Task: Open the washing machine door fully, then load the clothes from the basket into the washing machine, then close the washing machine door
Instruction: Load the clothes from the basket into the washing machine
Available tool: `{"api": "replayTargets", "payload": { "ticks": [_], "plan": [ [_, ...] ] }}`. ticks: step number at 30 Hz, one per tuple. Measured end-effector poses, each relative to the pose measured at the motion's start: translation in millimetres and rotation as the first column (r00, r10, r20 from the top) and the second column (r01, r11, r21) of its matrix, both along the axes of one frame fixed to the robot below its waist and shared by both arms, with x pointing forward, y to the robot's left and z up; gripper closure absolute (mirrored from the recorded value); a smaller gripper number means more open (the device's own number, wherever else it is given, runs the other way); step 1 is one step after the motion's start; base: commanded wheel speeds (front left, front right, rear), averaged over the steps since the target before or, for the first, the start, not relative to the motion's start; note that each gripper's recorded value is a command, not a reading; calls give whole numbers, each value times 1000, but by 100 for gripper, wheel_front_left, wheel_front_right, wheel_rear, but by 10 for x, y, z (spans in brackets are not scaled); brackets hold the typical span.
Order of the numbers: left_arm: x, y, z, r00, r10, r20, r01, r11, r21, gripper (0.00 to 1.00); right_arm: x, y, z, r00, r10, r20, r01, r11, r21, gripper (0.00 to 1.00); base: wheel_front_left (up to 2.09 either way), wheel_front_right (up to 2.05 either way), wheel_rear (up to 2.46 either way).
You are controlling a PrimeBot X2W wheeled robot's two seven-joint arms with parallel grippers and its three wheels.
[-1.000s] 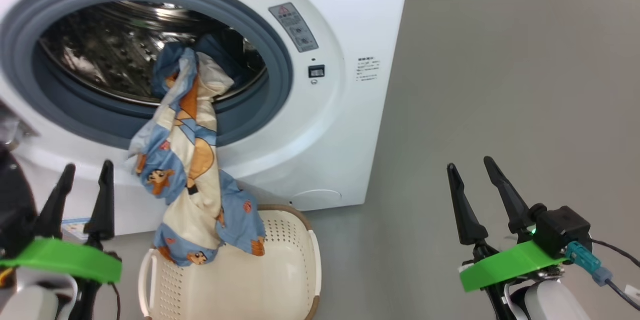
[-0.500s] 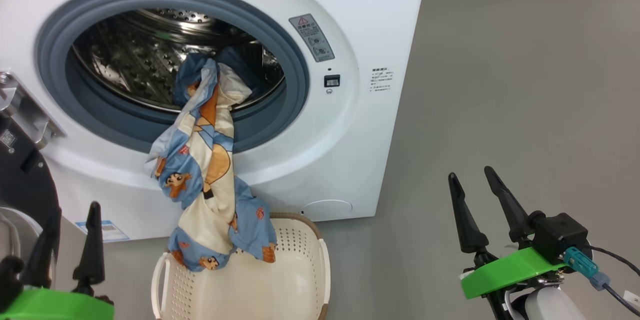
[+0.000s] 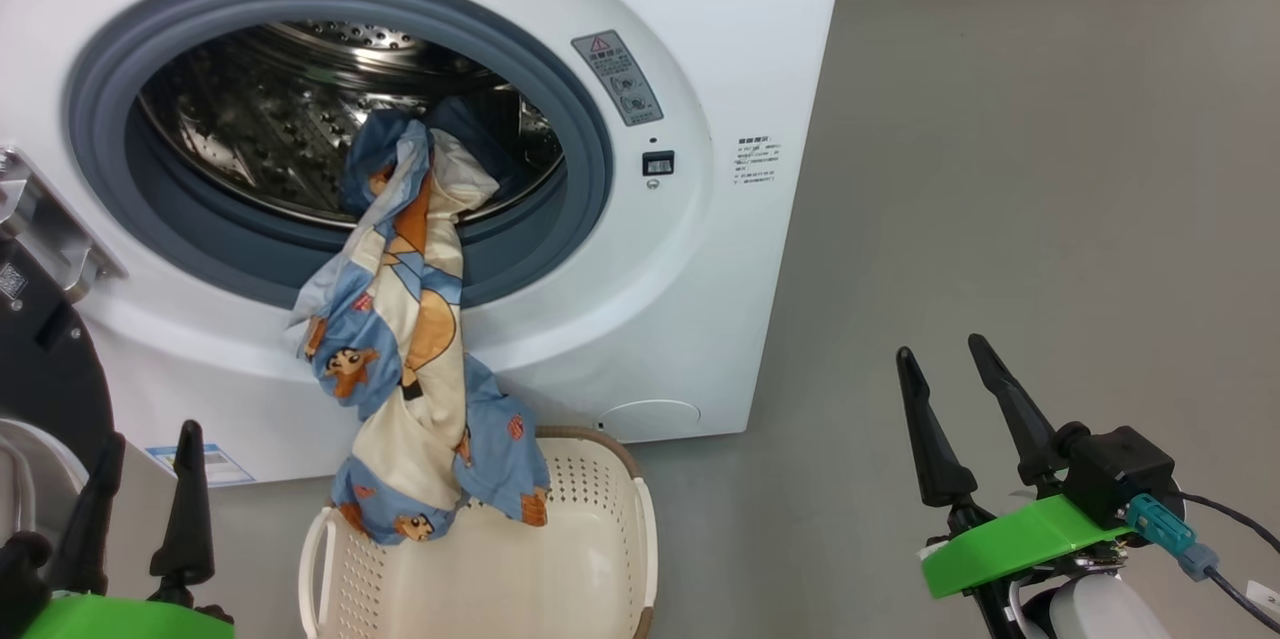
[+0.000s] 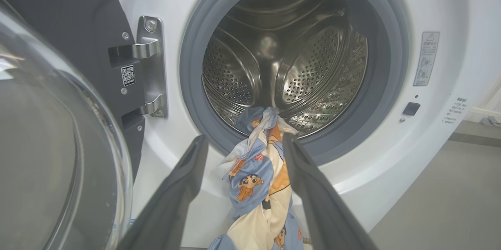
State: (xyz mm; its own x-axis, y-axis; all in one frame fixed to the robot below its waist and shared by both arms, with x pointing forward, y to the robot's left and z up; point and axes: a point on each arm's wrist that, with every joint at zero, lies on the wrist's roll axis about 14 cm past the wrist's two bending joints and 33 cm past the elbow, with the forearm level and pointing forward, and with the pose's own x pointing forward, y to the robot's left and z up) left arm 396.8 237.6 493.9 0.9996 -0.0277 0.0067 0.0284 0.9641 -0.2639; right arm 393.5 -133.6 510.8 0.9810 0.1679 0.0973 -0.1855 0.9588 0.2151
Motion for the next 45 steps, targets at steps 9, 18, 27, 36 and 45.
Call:
{"api": "replayTargets", "payload": {
  "ticks": [9,18,27,36,45],
  "plan": [
    [21,-22,-14,1000,-6,-2,6,1000,5,0,0,-14,-30,1000,-4,-9,4,1000,-1,0,0,0,0],
    [37,-58,-28,1000,-25,-5,25,1000,20,0,-6,-21,-45,1000,-6,-13,6,1000,-1,0,0,0,0],
    [29,-196,-379,988,-80,-134,84,996,23,0,-6,-26,-111,999,-7,-31,7,1000,-3,0,0,0,0],
    [140,-301,-815,948,-144,-284,153,988,12,0,49,-57,-208,998,-16,-54,16,1000,-1,0,0,0,0],
    [346,-514,-1307,869,-248,-429,269,963,-12,0,132,-101,-393,995,-29,-98,29,1000,-2,0,0,0,0]
  ]
}}
